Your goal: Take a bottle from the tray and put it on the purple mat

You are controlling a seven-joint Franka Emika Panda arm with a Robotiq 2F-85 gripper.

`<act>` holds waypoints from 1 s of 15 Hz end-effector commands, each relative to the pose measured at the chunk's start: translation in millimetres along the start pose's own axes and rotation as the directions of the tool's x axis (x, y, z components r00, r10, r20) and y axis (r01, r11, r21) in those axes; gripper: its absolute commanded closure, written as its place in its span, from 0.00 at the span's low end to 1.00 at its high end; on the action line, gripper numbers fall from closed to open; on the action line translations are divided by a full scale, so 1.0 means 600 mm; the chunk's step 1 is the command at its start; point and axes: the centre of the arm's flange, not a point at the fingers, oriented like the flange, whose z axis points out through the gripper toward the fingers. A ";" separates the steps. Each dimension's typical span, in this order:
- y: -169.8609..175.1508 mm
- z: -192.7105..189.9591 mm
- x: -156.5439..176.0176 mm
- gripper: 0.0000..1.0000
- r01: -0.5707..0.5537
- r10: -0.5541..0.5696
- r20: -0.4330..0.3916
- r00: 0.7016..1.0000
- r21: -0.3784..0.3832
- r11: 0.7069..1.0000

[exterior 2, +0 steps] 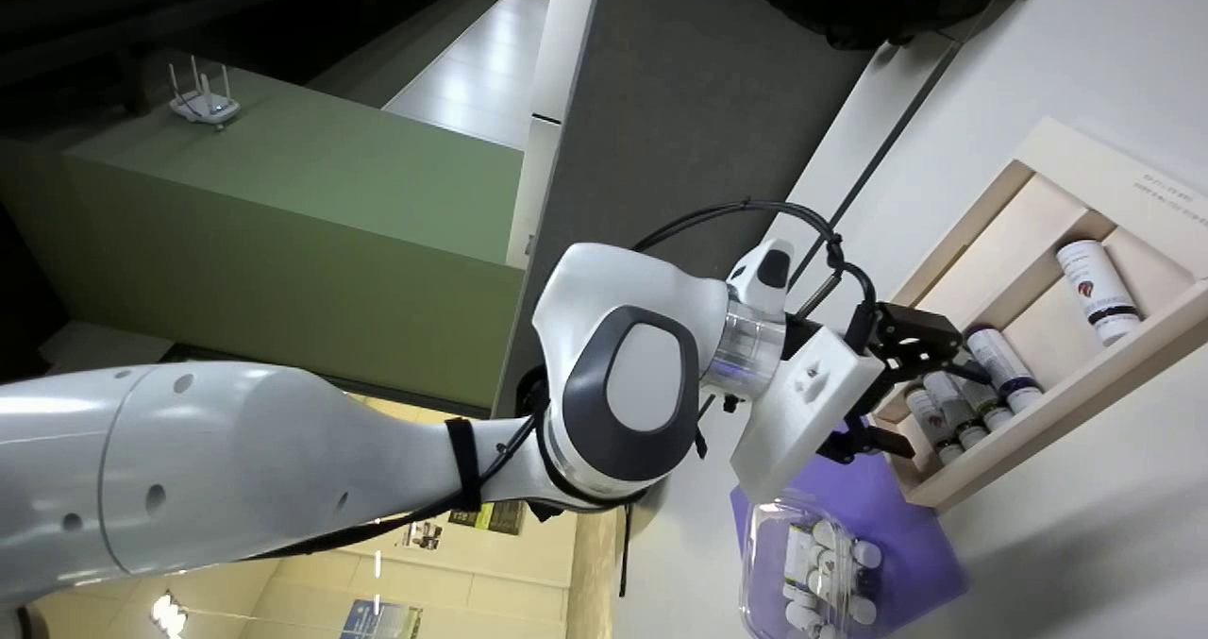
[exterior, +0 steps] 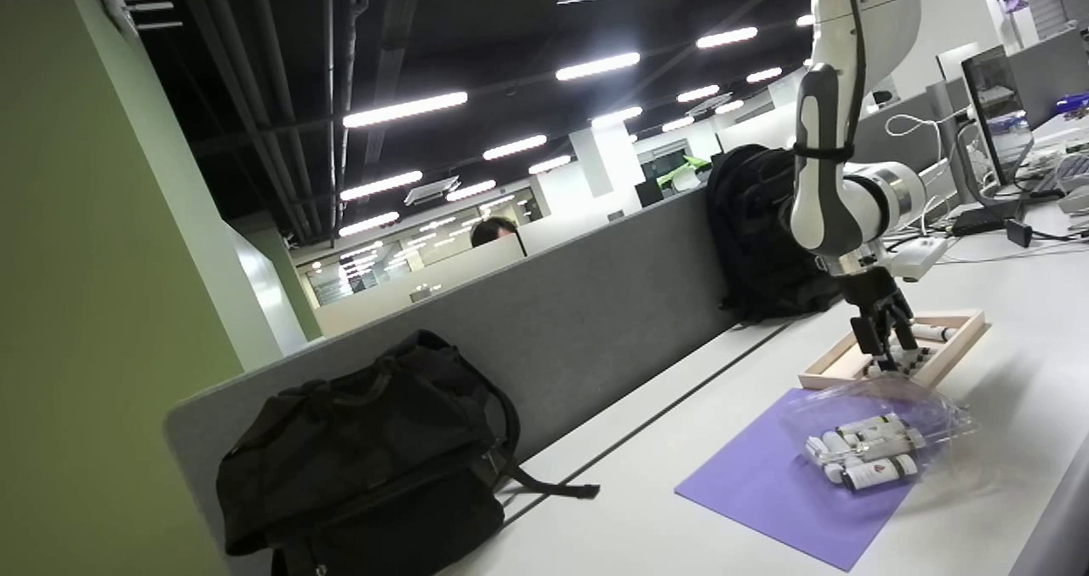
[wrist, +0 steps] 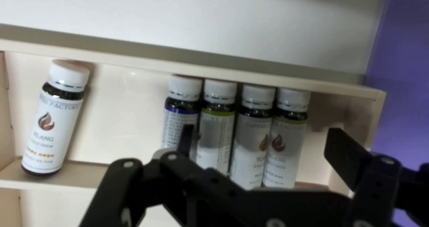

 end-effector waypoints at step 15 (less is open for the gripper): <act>-0.047 -0.006 0.039 0.00 0.039 -0.041 -0.011 0.999 -0.156 0.987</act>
